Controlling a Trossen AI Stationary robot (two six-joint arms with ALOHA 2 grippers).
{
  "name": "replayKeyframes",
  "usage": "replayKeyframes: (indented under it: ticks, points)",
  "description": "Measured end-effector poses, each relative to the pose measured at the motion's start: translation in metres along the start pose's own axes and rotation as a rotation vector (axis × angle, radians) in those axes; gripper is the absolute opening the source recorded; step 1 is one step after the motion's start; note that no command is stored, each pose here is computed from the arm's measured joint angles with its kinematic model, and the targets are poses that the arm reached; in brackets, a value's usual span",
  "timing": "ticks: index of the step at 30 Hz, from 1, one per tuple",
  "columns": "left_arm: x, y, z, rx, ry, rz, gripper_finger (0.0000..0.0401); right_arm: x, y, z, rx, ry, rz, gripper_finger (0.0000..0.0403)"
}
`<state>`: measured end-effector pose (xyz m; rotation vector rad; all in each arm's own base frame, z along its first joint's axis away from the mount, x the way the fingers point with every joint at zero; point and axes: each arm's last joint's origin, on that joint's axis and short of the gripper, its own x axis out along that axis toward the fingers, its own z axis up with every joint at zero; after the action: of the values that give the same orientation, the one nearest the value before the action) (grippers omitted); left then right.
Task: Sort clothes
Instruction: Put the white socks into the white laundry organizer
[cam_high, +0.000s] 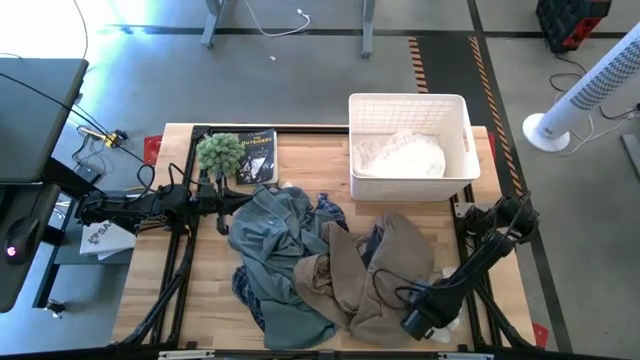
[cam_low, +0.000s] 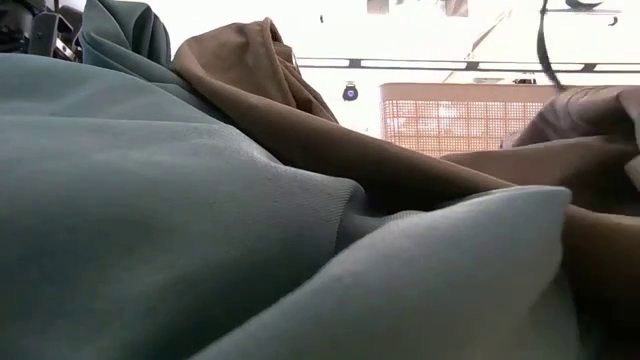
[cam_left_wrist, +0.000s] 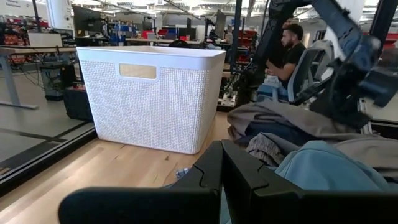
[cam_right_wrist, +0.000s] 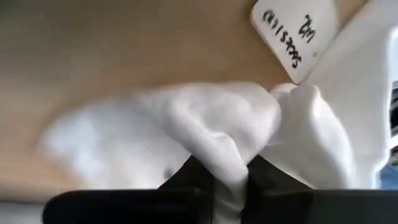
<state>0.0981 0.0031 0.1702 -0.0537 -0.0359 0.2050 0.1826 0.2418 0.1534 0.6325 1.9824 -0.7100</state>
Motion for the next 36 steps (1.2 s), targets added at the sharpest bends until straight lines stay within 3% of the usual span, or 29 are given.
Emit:
replayKeyframes:
  ticks: [5, 11, 15, 20, 27, 33, 36]
  points:
    - [0.000, 0.000, 0.000, 0.000, 0.000, 0.000, 0.0001, -0.057, 0.004, -0.013, -0.049, -0.113, 0.120, 0.0015]
    - [0.000, 0.000, 0.000, 0.000, 0.000, 0.000, 0.0001, -0.124, -0.006, -0.018, -0.204, -0.398, 0.270, 0.0017]
    - [0.000, 0.000, 0.000, 0.000, 0.000, 0.000, 0.0001, -0.162, -0.027, -0.009, -0.270, -0.607, 0.262, 0.0018]
    - [0.000, 0.000, 0.000, 0.000, 0.000, 0.000, 0.0001, -0.205, -0.064, 0.015, -0.258, -0.849, 0.216, 0.0018]
    - [0.000, 0.000, 0.000, 0.000, 0.000, 0.000, 0.0001, -0.248, -0.138, 0.048, -0.063, -1.122, 0.120, 0.0018]
    - [0.000, 0.000, 0.000, 0.000, 0.000, 0.001, 0.0001, -0.272, -0.204, 0.061, 0.288, -1.388, -0.002, 0.0018]
    - [0.000, 0.000, 0.000, 0.000, 0.000, 0.001, 0.0001, -0.277, -0.227, 0.068, 0.451, -1.436, -0.047, 0.0019]
